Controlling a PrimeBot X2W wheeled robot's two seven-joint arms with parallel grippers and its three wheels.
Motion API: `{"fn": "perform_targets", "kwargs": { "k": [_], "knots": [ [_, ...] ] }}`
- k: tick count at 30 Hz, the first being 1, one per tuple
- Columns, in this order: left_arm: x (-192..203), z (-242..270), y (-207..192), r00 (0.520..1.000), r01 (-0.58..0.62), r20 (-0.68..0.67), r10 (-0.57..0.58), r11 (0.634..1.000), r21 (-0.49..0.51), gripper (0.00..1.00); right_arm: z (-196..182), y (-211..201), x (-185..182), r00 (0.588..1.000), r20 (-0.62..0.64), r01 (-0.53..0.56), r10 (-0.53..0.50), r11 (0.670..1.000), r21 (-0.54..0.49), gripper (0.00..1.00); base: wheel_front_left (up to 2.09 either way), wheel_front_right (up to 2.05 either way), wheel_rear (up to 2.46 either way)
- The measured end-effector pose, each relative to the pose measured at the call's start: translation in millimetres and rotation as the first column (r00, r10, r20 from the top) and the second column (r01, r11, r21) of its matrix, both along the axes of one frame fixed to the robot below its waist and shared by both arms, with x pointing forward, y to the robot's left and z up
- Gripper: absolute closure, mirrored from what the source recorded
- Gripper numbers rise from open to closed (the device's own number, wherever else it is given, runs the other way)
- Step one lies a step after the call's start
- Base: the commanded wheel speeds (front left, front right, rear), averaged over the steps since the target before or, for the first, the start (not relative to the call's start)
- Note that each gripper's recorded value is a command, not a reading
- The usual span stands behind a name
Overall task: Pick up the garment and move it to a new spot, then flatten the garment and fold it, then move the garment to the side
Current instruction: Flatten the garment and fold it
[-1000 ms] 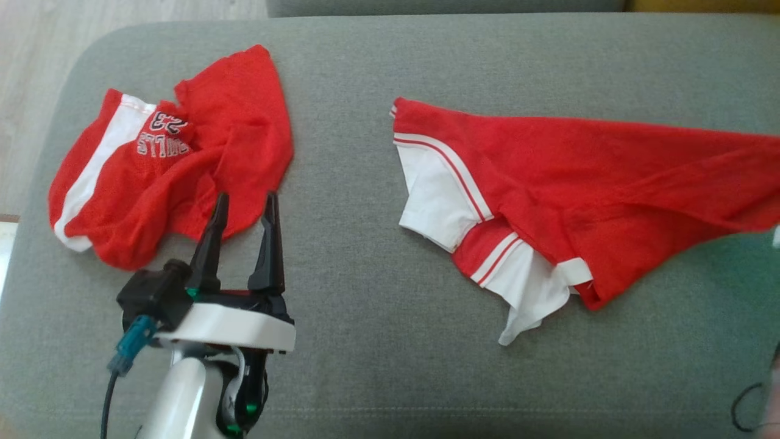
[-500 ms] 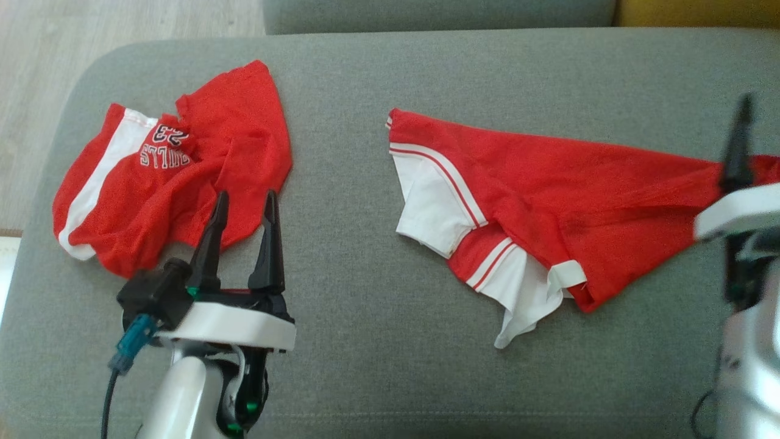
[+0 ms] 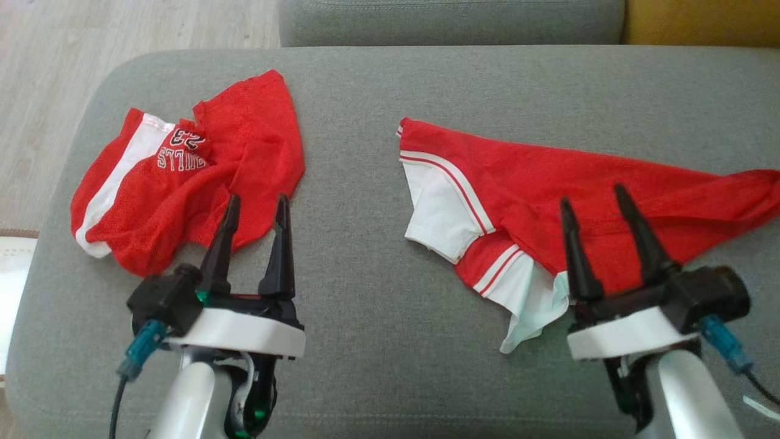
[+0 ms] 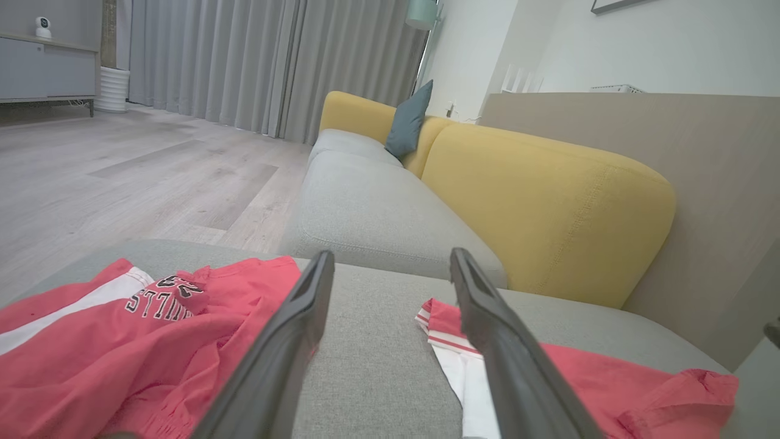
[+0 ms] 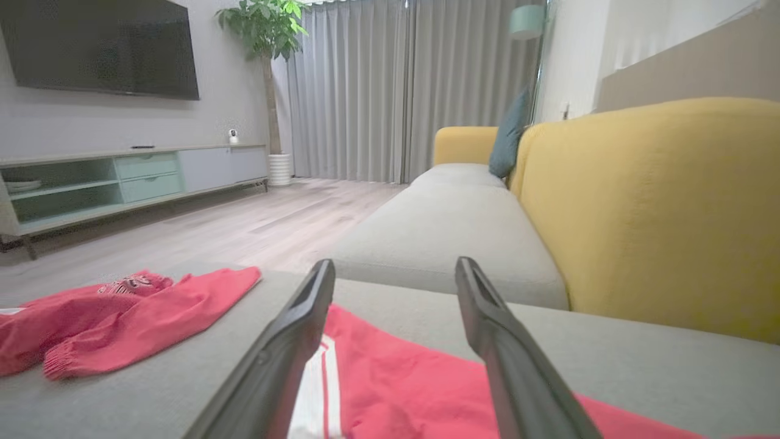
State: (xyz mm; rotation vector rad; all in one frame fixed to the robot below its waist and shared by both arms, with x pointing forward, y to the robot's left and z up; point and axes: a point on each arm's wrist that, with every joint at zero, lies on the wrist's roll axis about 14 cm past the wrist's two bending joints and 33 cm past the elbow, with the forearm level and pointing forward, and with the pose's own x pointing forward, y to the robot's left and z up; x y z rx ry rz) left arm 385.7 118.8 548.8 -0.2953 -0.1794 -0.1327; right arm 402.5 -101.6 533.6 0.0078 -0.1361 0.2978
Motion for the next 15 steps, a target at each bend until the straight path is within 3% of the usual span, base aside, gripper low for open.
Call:
{"fn": "perform_targets", "kwargs": {
  "k": [8,15],
  "knots": [
    [-2.5,-4.2,0.3,1.000,-0.001,-0.014,0.000,1.000,-0.006,0.00,-9.5,20.8,-5.9,0.998,-0.023,-0.063,0.062,0.998,-0.007,0.00,0.00,0.00,0.00],
    [-3.4,-14.2,3.8,0.999,-0.011,-0.046,0.011,1.000,-0.010,0.00,-41.5,59.6,-4.4,0.974,-0.120,-0.207,0.190,0.967,-0.150,0.00,0.00,0.00,0.00]
  ]
}}
